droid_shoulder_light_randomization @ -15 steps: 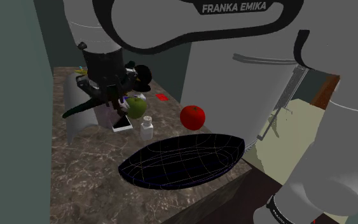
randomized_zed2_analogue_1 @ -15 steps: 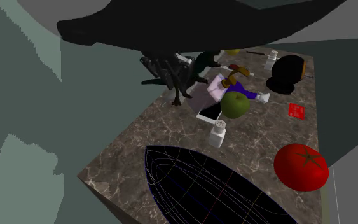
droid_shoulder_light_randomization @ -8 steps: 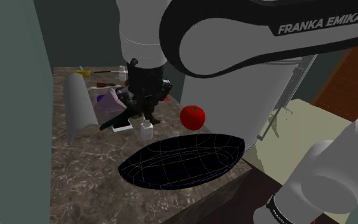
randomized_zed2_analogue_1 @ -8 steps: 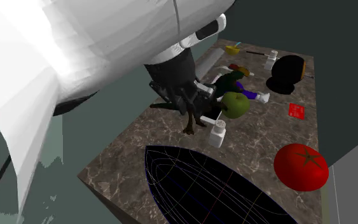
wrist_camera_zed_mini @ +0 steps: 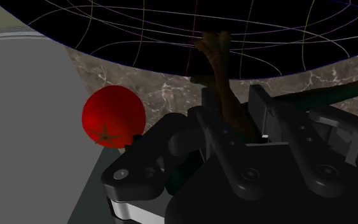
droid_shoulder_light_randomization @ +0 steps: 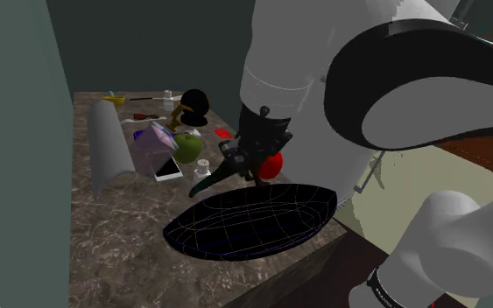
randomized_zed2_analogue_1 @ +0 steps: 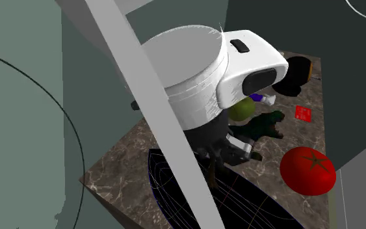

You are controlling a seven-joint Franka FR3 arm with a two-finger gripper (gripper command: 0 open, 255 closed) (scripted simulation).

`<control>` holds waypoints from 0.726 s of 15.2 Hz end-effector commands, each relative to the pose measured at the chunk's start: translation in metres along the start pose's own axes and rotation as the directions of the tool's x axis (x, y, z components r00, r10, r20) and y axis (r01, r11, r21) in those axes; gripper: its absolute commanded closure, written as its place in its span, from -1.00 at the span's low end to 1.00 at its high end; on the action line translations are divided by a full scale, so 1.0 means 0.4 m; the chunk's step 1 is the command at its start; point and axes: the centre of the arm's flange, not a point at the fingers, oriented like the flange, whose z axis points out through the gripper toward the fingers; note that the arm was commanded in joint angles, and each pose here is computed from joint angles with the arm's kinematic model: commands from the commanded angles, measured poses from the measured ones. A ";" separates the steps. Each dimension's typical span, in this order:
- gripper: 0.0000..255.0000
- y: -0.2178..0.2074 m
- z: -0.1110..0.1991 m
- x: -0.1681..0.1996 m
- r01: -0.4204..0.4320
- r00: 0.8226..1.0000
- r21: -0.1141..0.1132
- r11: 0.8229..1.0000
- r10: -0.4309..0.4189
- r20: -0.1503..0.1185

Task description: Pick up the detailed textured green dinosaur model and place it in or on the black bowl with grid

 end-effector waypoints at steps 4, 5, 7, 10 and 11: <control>1.00 0.125 0.004 -0.106 -0.001 1.000 0.002 1.000 0.001 0.000; 1.00 0.156 0.004 -0.134 -0.001 1.000 0.002 1.000 0.001 0.000; 1.00 0.151 0.029 -0.141 -0.001 1.000 0.002 1.000 0.001 0.000; 1.00 0.145 0.067 -0.153 -0.001 1.000 0.002 1.000 0.001 0.000; 1.00 0.143 0.079 -0.157 -0.001 1.000 0.002 1.000 0.001 0.000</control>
